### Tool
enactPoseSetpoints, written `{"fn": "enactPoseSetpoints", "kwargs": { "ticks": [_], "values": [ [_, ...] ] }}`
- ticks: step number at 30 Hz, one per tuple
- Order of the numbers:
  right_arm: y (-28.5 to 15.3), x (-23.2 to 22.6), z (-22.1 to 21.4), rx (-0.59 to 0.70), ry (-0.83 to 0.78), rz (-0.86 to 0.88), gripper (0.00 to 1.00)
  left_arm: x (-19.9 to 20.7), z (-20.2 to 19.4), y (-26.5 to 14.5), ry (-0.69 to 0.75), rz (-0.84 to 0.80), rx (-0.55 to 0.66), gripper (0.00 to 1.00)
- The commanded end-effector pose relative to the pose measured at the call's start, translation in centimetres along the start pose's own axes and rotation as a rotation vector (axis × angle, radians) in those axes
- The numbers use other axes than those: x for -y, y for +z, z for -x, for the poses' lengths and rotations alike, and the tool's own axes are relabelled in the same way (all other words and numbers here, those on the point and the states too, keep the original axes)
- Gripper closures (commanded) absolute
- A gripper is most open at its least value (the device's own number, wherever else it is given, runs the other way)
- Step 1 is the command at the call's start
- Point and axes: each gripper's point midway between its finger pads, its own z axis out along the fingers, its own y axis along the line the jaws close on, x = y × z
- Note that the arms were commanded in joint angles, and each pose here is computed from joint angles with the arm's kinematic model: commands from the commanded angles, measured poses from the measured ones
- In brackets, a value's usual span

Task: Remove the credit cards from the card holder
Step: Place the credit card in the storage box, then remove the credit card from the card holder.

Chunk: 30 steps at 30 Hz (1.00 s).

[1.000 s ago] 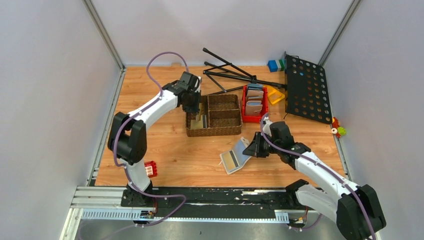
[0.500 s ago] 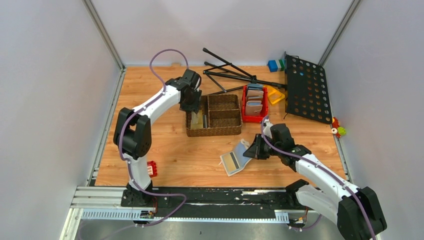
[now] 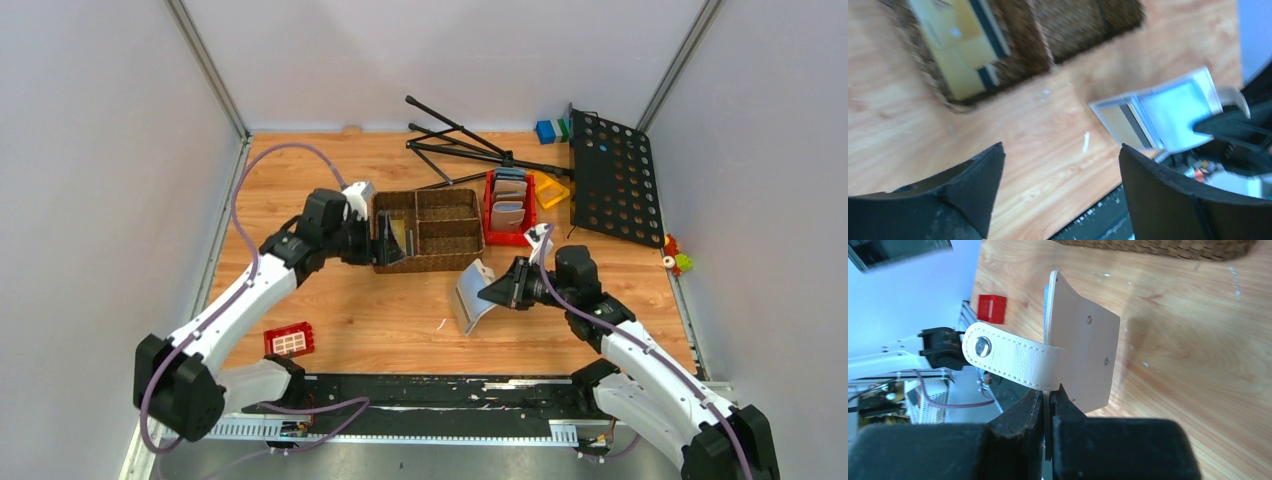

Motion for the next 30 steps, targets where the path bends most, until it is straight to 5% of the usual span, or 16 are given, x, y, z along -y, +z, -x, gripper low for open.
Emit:
{"fn": "enactPoseSetpoints", "kwargs": {
  "ticks": [1, 7, 26, 30],
  "values": [
    [-1.1, -5.3, 3.3, 0.089, -0.004, 0.168, 1.0, 5.9, 0.2, -1.8, -0.101, -0.357, 0.118, 0.02],
    [-2.5, -9.7, 6.1, 0.166, 0.047, 0.307, 1.0, 10.0, -0.7, -4.6, -0.323, -0.722, 0.278, 0.0],
    [-8.2, -17.9, 9.1, 0.251, 0.2, 0.59, 1.0, 14.1, -2.8, -6.1, -0.523, -0.943, 0.268, 0.0],
    [-9.1, -18.2, 9.1, 0.272, 0.241, 0.611, 1.0, 16.6, -1.5, -8.8, -0.54, -1.093, 0.276, 0.0]
  ]
}}
